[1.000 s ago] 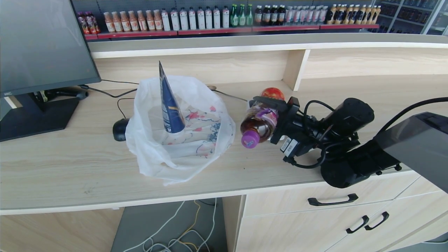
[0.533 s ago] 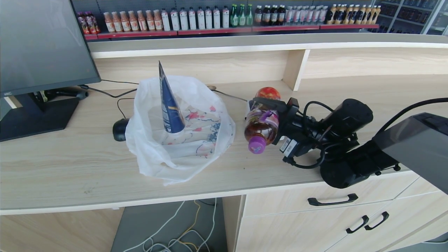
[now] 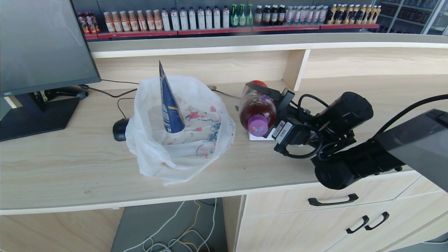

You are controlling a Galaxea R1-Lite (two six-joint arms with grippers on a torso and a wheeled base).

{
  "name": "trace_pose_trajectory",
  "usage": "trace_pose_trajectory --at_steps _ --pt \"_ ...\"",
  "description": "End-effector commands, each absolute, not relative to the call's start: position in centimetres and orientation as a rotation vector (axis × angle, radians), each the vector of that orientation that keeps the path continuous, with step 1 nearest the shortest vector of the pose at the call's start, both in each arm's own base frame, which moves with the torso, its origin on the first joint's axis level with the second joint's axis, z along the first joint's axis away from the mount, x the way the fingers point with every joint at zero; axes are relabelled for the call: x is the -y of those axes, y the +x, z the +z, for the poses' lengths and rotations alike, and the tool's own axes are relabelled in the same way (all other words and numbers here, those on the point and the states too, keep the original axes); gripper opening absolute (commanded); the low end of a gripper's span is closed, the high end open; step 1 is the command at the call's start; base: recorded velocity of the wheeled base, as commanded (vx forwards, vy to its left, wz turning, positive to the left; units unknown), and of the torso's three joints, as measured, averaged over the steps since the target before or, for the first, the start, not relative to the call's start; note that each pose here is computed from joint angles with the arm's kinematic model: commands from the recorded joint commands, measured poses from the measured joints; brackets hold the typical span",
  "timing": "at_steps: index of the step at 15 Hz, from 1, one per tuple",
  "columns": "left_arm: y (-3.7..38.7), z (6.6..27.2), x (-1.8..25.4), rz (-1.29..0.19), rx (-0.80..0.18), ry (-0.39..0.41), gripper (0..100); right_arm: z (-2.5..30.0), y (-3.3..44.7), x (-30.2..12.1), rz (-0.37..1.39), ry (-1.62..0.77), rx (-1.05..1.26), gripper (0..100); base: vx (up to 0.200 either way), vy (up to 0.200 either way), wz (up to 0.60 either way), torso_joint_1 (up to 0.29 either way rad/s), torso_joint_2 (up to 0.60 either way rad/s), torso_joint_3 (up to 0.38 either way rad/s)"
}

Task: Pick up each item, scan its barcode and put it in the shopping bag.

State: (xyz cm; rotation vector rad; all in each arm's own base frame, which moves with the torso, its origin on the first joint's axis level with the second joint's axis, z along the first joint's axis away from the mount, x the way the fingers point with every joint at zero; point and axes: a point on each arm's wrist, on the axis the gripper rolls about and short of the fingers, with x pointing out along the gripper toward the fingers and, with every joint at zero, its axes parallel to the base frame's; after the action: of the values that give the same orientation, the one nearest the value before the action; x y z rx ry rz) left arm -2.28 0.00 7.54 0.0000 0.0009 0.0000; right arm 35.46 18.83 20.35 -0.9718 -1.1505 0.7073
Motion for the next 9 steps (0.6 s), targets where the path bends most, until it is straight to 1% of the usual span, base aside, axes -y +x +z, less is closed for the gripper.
trace_pose_trajectory --at_steps 1,4,5,6,8,9 --pt "-2.3 7.5 0.0 0.0 0.0 0.0 100 22.6 34.0 -19.1 0.665 -0.901 1.156 0 0.0 0.0 0.0 0.0 0.0 0.0" --pt "-2.3 7.5 0.0 0.0 0.0 0.0 100 25.8 32.4 -17.9 0.6 -0.753 1.113 0 0.0 0.0 0.0 0.0 0.0 0.0" --pt "-2.3 7.5 0.0 0.0 -0.002 0.0 100 26.3 31.9 -17.6 0.585 -0.717 1.097 0 0.0 0.0 0.0 0.0 0.0 0.0" --pt "-2.3 7.5 0.0 0.0 -0.002 0.0 100 26.6 31.0 -17.0 0.567 -0.644 1.037 0 0.0 0.0 0.0 0.0 0.0 0.0" --pt "-2.3 7.5 0.0 0.0 -0.002 0.002 100 25.9 29.7 -16.0 0.551 -0.523 0.909 0 0.0 0.0 0.0 0.0 0.0 0.0" --pt "-2.3 7.5 0.0 0.0 0.0 0.0 100 25.9 29.6 -15.7 0.552 -0.507 0.895 0 0.0 0.0 0.0 0.0 0.0 0.0"
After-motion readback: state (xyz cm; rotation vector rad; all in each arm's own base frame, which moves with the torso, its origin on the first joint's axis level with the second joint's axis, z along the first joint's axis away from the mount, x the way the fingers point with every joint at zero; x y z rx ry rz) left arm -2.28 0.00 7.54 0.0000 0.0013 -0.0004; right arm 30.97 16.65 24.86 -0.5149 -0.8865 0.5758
